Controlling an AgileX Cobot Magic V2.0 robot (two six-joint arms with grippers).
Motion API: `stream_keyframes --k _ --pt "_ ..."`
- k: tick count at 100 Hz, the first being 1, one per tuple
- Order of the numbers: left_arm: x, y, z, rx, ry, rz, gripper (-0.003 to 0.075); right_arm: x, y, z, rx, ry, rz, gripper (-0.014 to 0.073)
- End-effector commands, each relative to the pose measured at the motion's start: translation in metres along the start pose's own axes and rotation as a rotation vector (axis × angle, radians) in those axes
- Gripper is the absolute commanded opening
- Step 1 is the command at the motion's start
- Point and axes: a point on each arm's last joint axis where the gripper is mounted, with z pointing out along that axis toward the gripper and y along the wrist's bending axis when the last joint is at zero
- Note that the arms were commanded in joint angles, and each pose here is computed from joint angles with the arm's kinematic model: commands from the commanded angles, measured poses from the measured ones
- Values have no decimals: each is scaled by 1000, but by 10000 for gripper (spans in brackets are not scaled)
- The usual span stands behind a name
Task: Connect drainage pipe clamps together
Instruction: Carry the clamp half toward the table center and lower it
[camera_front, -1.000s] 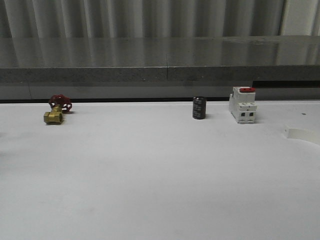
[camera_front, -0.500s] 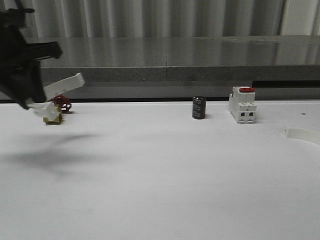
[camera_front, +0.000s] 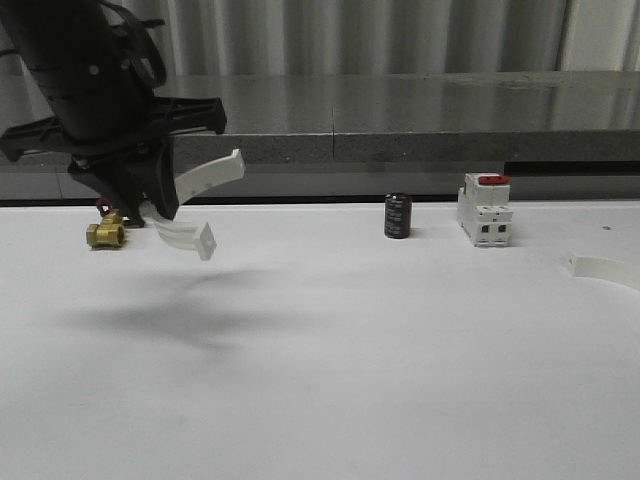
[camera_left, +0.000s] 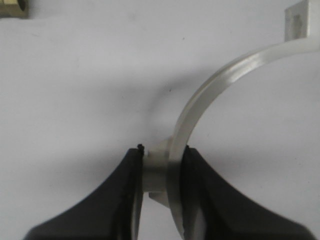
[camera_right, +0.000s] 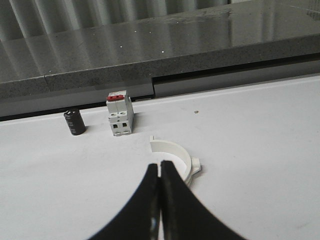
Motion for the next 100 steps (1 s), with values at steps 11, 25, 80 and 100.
stream_keyframes --k 11,25,80,100 --pt "-3 -17 7 28 -29 5 67 -13 2 -3 -17 -116 -12 -69" --pt "0 -20 26 35 1 -10 67 -13 2 -3 -17 -116 -12 -69" --pt "10 -26 56 24 59 -3 69 -13 2 -3 -17 -116 -12 -69" --pt "11 -25 56 20 73 -4 229 -13 2 -3 -17 -116 -12 -69"
